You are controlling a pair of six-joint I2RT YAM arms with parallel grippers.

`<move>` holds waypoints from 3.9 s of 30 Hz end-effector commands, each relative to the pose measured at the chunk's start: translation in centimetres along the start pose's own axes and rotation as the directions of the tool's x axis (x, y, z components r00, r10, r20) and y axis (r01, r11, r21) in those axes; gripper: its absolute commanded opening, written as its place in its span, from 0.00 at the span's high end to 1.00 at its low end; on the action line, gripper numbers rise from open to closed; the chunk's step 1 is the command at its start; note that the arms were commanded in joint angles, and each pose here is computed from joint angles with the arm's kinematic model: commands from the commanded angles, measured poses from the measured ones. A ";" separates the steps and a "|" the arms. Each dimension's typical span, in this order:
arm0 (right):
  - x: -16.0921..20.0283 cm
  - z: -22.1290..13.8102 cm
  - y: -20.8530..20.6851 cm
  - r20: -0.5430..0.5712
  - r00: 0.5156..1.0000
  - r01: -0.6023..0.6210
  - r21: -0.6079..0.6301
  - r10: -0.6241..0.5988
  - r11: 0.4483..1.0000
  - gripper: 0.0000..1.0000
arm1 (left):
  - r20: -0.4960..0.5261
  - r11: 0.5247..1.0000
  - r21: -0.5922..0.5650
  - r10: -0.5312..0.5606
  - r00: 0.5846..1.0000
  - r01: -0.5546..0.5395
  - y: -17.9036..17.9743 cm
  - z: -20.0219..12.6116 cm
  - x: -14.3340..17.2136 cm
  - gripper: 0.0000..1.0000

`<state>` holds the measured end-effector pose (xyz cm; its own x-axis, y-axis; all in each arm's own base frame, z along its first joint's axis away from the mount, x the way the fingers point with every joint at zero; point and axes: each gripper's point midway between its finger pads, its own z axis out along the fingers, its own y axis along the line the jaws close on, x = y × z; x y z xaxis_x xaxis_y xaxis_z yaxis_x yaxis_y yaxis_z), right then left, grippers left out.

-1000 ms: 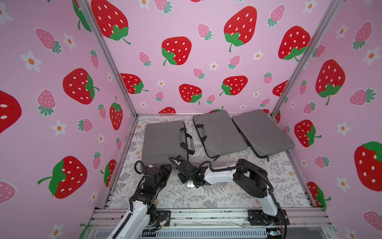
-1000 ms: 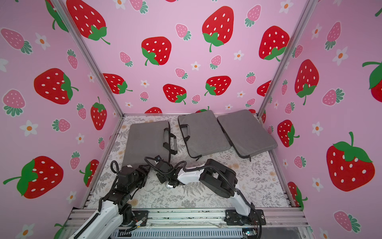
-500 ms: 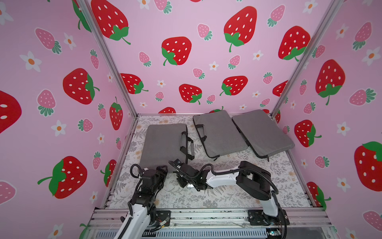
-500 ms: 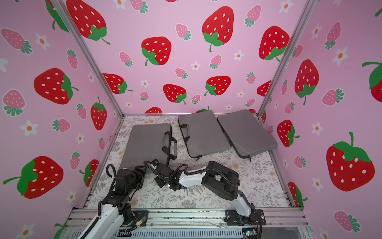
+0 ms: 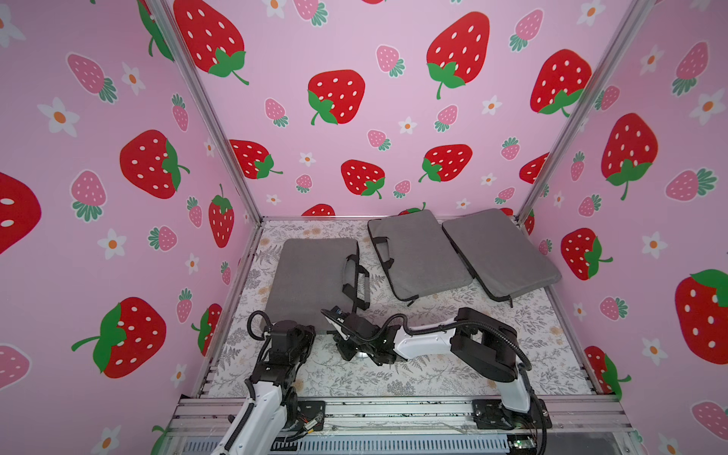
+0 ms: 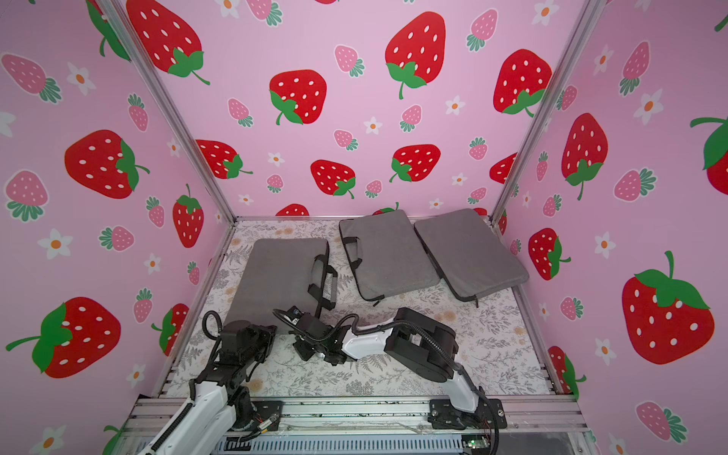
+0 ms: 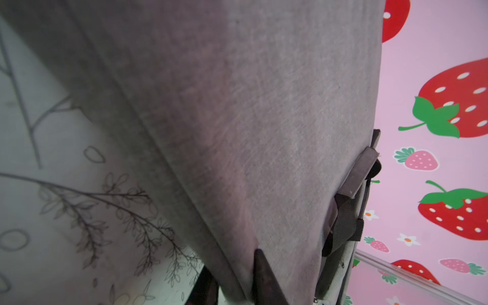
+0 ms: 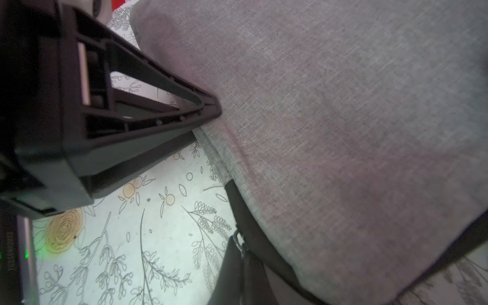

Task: Put the mouse into the laptop bag
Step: Zip the zipper on the zippered laptop bag.

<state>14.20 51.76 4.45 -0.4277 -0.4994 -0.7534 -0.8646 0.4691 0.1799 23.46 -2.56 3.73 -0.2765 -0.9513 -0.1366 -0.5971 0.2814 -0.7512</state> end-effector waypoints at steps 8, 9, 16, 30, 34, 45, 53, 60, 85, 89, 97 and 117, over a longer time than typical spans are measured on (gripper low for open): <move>-0.2 -2.7 -6.4 0.021 1.000 0.000 0.200 -0.005 0.980 1.00 | 0.017 0.999 -0.011 -0.040 0.999 0.040 -0.4 -0.9 -2.8 0.93; 0.0 -2.7 -6.9 0.015 1.000 -0.007 0.210 0.004 0.978 1.00 | 0.006 0.999 -0.014 -0.046 0.999 0.046 -0.3 -0.8 -2.8 0.93; 0.0 -2.2 -10.2 0.013 0.999 -0.040 0.239 0.038 0.970 1.00 | -0.050 0.999 0.007 -0.047 0.998 0.047 -2.3 -0.5 -3.6 0.98; -4.3 2.3 -5.5 0.038 0.997 -0.066 0.028 0.065 0.997 1.00 | -0.196 0.988 0.016 -0.148 0.969 0.155 -1.4 -1.3 0.5 0.09; -4.8 2.7 -2.8 0.059 0.998 -0.027 -0.052 0.030 0.998 1.00 | -0.232 0.985 0.062 -0.144 0.962 0.163 -2.1 -1.7 1.6 0.11; -3.9 2.6 1.0 0.068 0.998 -0.003 -0.181 0.016 0.983 1.00 | -0.204 0.990 0.013 -0.132 0.970 0.137 -1.1 -1.4 1.7 0.20; -2.8 1.7 2.2 0.081 0.997 0.032 -0.264 -0.011 0.964 1.00 | -0.189 0.993 -0.033 -0.119 0.975 0.115 -0.8 -1.0 1.2 0.81; -2.0 1.8 -2.1 0.039 0.999 0.001 -0.082 0.002 0.997 1.00 | -0.168 0.997 -0.058 -0.069 0.983 0.060 -1.4 -2.0 0.7 1.00; -2.0 -4.2 -28.8 0.064 0.893 -0.434 0.378 0.444 0.818 1.00 | -0.114 0.994 -0.032 -0.109 0.988 0.106 -1.0 -5.0 0.0 1.00; -1.4 -6.0 -30.5 0.087 0.879 -0.461 0.406 0.468 0.789 1.00 | -0.100 0.992 -0.049 -0.122 0.987 0.117 -1.0 -4.6 -1.0 1.00; -0.4 -7.5 -29.7 0.088 0.881 -0.459 0.399 0.465 0.794 1.00 | -0.043 0.981 -0.113 -0.161 0.986 0.155 -2.4 -2.9 -6.2 1.00; -0.9 -8.2 -17.4 0.040 0.948 -0.315 0.259 0.316 0.913 1.00 | 0.038 0.964 -0.260 0.074 0.997 -0.062 -15.1 2.3 -15.2 0.01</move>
<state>28.88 37.28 5.99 -0.6894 -0.2926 -0.6626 -0.5702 0.7834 0.2473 38.88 9.26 15.26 -0.2288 -0.9554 -0.1869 -0.7488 0.2954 -0.5933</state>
